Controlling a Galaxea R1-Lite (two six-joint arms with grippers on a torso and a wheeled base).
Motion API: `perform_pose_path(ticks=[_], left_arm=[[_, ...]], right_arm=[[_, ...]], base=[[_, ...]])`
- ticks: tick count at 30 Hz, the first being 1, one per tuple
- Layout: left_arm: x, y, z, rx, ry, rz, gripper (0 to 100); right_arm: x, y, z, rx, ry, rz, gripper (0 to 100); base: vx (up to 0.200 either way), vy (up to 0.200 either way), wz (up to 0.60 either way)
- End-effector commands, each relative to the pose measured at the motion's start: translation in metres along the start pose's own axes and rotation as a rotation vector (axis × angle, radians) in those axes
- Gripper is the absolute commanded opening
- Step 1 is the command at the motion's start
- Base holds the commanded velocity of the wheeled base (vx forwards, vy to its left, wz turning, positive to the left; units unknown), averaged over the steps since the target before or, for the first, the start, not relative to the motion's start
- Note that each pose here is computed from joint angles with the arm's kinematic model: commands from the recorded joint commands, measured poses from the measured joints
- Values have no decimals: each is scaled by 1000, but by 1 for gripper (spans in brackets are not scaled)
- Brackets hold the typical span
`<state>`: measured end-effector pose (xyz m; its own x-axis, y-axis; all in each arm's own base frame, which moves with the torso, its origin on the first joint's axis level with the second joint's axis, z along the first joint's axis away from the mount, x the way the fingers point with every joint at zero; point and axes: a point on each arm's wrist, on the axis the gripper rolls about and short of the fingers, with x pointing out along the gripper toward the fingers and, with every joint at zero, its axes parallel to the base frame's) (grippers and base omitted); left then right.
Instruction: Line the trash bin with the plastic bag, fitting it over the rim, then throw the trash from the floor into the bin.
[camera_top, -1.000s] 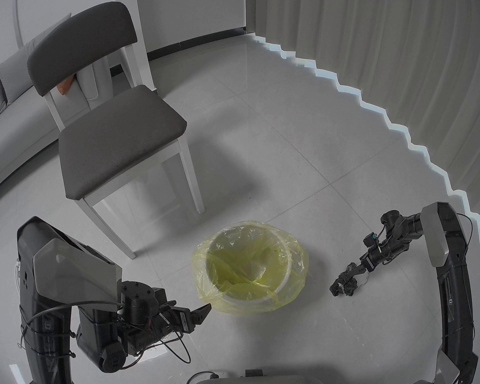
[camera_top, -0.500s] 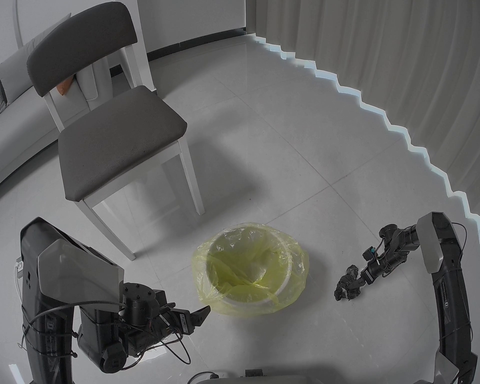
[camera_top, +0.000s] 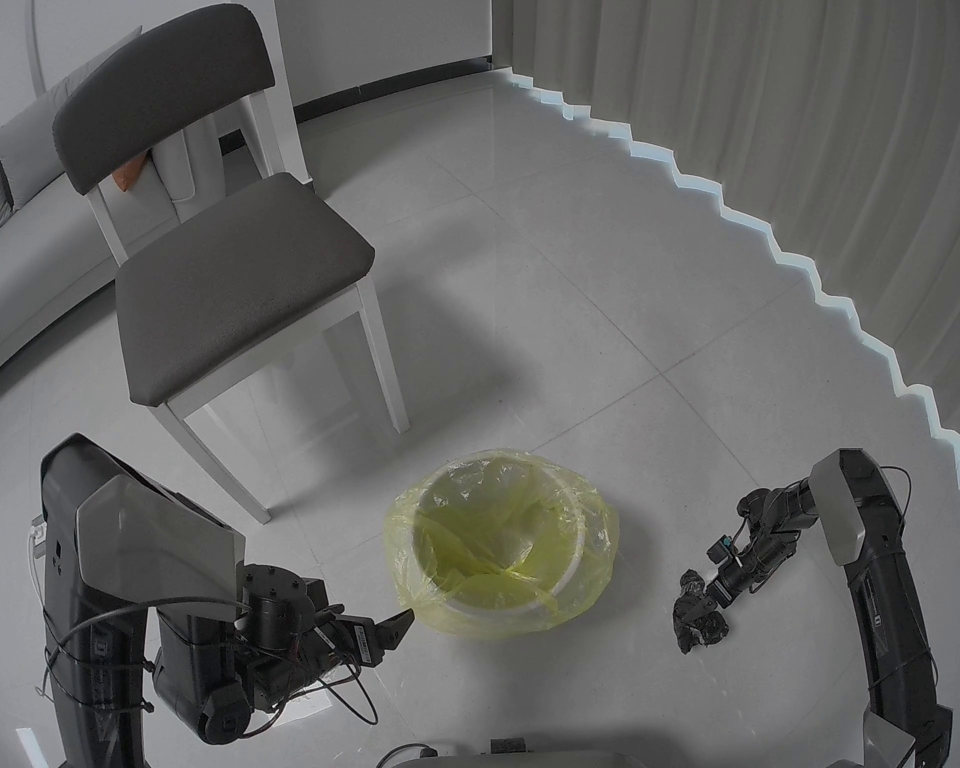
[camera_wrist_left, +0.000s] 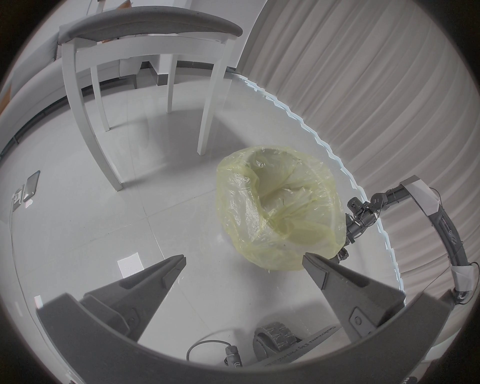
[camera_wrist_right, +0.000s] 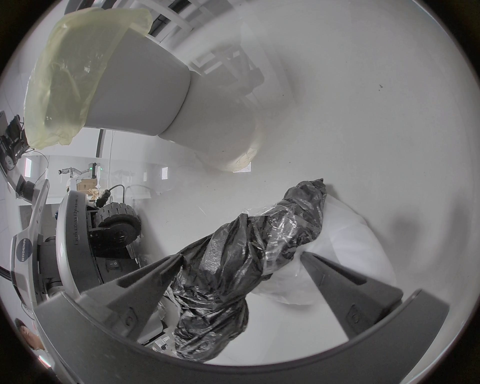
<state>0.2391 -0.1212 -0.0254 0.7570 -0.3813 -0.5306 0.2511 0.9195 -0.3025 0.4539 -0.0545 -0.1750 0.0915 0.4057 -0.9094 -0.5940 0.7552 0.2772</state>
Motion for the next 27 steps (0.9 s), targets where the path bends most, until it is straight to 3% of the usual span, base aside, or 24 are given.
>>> perform_pose_path(ticks=[1,13,17,23,24,27], left_arm=[[1,0,2,-1,-17,-5,100],[0,0,1,-3,-14,-2,100],[-1,2,3,-8,-19,5,100],[0,2,5,-11,-31,1,100],[0,2,5,-11,-31,1,100],[-2,-1,9,-7,-46,-10,100]], right_arm=[[3,1,-1,0,4,7,0],[-26,3,13,-7,-21,-10,0],[-62,7,34,-45,-98,-47,0],[-167,34,82,-167,-283,-182,0],[-167,34,82,-167,-283,-182,0],[-230,58,104,-257,-413,-268,0]], base=[[0,0,0],[0,0,0],[0,0,0],[0,0,0],[0,0,0],[0,0,0]])
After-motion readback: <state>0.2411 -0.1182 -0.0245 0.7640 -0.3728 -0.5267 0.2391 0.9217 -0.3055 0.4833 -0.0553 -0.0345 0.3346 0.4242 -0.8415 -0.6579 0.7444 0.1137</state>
